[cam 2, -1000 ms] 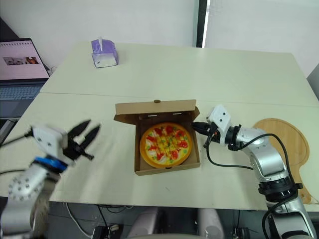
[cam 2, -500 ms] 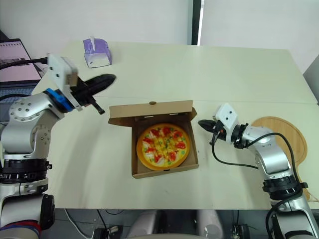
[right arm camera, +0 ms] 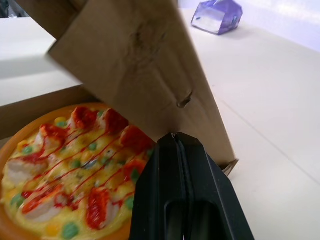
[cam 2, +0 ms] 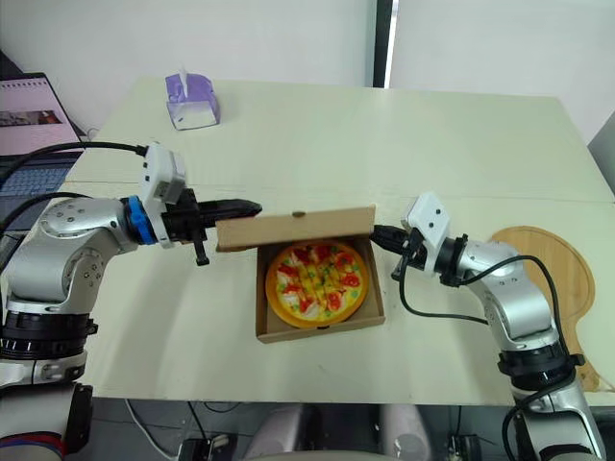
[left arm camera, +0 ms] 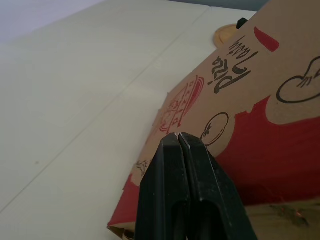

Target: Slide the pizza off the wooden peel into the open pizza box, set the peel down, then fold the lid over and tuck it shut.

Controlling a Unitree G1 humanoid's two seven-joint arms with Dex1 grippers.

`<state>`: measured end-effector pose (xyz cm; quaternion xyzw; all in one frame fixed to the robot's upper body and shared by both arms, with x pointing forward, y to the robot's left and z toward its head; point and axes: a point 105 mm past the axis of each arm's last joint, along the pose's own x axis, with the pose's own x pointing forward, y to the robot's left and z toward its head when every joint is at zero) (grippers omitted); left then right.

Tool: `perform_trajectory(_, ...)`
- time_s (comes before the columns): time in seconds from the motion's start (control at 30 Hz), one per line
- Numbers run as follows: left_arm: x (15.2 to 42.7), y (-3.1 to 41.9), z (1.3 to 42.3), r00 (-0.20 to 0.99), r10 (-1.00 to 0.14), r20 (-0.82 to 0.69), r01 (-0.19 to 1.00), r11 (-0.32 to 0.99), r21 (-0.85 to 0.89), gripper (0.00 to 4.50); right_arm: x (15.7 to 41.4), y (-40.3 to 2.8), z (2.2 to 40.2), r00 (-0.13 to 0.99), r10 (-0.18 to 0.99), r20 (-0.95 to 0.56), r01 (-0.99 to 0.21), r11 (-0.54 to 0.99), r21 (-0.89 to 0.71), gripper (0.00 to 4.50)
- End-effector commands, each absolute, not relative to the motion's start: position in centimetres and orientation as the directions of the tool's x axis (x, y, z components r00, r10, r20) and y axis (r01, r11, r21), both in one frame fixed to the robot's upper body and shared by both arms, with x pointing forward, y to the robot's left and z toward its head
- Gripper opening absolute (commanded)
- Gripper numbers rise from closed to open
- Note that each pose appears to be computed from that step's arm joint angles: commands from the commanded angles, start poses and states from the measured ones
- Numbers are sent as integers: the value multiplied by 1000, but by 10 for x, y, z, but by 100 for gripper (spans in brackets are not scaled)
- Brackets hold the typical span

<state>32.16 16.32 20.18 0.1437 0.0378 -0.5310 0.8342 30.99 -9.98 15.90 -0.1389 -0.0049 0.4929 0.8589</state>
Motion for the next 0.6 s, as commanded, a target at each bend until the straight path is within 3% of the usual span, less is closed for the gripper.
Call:
perform_trajectory(0.03,317,161,209,413,-884,-218,902,365,229,1,304,-94,175,487,869,-84,-846,446,-291,0)
perform_trajectory(0.3,311,162,194,368,-877,-308,923,305,234,1,303,-112,160,511,846,-153,-840,454,-299,0)
perform_trajectory(0.6,312,161,182,343,-869,-357,931,263,254,1,312,-167,159,583,768,-265,-790,460,-405,0)
